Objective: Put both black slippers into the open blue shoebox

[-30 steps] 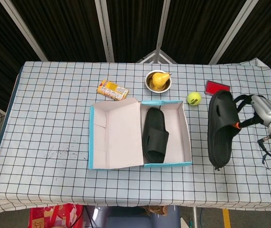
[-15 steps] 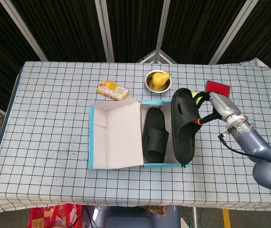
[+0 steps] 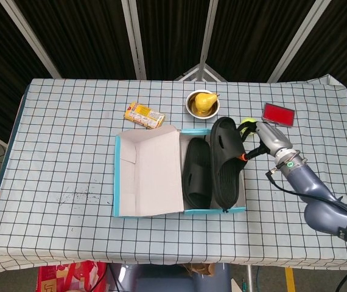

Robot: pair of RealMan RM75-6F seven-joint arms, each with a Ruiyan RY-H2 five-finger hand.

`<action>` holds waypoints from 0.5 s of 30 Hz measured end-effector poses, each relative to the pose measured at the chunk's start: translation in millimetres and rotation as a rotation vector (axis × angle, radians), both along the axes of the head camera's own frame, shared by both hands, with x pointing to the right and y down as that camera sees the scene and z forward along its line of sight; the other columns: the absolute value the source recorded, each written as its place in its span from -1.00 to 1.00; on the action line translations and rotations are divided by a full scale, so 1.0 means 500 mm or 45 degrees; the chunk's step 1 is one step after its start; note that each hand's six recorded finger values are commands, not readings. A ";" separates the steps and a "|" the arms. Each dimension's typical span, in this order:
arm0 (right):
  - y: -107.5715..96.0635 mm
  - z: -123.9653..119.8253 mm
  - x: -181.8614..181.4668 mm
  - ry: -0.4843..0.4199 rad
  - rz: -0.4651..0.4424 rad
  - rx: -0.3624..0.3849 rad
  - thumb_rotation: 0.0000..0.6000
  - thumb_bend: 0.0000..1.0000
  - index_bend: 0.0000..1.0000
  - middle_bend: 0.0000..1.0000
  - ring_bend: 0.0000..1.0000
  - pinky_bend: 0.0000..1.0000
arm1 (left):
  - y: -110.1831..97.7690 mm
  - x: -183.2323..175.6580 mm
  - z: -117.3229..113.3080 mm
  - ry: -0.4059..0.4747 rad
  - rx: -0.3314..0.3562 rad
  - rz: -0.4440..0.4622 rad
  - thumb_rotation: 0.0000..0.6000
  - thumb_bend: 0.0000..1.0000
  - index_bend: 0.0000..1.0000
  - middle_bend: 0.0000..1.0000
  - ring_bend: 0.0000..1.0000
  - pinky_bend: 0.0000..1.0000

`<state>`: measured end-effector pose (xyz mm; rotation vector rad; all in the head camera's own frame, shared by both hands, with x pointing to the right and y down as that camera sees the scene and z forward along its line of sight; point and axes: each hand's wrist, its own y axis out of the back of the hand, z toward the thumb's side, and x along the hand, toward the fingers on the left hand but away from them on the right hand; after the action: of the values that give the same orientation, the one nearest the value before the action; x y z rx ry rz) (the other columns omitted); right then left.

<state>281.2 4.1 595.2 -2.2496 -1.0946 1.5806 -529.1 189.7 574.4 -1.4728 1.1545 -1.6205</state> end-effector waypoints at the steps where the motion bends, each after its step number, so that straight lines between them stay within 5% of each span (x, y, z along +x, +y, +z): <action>1: -0.001 0.001 -0.001 -0.012 0.009 0.006 1.00 -0.16 0.05 -0.12 -0.73 -1.00 | 0.000 0.001 0.001 -0.001 0.000 0.000 1.00 -0.24 -0.93 -1.00 -1.00 -0.86; 15: 0.007 0.031 -0.003 -0.175 0.049 0.136 1.00 -0.16 0.05 -0.12 -0.73 -1.00 | -0.002 0.006 0.014 -0.015 -0.025 0.016 1.00 -0.24 -0.93 -1.00 -1.00 -0.86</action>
<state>279.7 7.8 610.9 -2.3074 -1.2328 1.3634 -526.2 188.4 581.5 -1.4782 1.1237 -1.6344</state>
